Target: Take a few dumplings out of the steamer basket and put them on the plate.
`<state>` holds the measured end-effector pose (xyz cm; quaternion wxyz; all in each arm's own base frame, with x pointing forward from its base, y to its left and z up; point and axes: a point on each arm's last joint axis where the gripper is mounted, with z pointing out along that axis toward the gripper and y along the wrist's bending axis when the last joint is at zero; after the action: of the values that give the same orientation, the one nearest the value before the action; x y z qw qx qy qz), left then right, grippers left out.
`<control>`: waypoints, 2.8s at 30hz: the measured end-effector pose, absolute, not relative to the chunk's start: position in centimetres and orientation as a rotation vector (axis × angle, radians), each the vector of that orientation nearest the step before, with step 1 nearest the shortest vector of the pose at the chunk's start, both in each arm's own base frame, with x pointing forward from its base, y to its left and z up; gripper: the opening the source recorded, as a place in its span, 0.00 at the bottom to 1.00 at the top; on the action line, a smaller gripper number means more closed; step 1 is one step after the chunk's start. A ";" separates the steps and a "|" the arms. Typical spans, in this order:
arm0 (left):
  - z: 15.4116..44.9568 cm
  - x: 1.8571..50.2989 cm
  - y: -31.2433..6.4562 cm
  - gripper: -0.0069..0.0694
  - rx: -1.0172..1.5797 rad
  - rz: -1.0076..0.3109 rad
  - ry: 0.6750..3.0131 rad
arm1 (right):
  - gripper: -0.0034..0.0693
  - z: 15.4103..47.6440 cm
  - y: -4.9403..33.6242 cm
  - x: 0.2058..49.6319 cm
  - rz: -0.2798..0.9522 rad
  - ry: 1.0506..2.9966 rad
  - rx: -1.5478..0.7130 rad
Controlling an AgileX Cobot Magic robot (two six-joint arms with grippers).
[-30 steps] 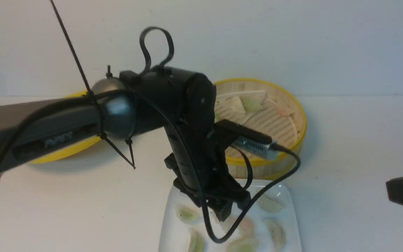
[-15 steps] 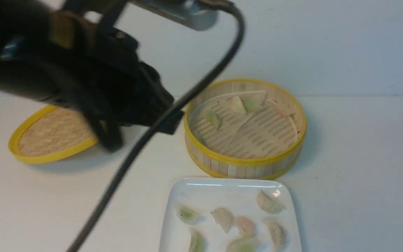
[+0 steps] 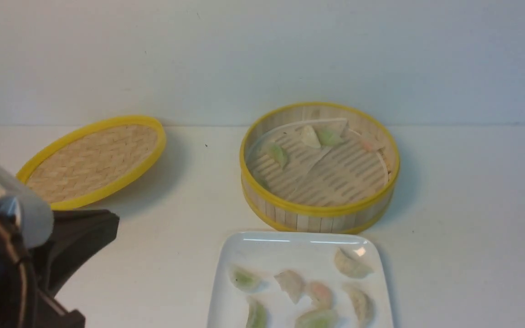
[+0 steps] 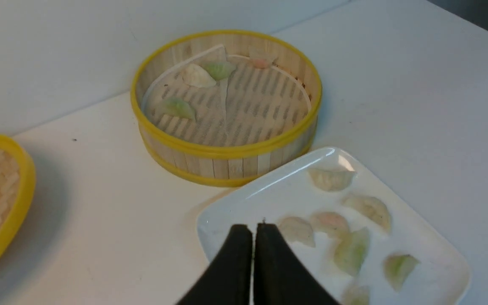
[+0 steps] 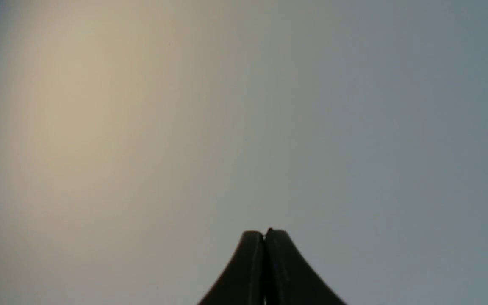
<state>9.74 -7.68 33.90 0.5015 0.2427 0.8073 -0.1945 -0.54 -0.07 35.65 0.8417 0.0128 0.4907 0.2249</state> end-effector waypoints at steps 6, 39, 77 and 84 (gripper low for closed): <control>33.3 9.5 -7.6 0.08 0.575 -0.492 1.960 | 0.03 35.7 -0.1 -0.6 0.478 1.025 0.032; 33.3 9.6 -7.4 0.08 0.603 -0.440 1.936 | 0.03 35.8 -0.1 -0.6 0.478 1.020 0.033; 17.0 5.2 -0.5 0.08 0.128 -0.043 1.877 | 0.03 35.8 -0.1 -0.6 0.470 1.018 0.029; 17.0 5.2 -0.5 0.08 0.128 -0.042 1.878 | 0.03 35.8 -0.1 -0.6 0.470 1.018 0.029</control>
<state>5.23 -0.51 17.00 0.5888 0.0551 0.8062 -0.0182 -0.62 -0.13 35.77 0.8467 0.0137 0.4828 0.2231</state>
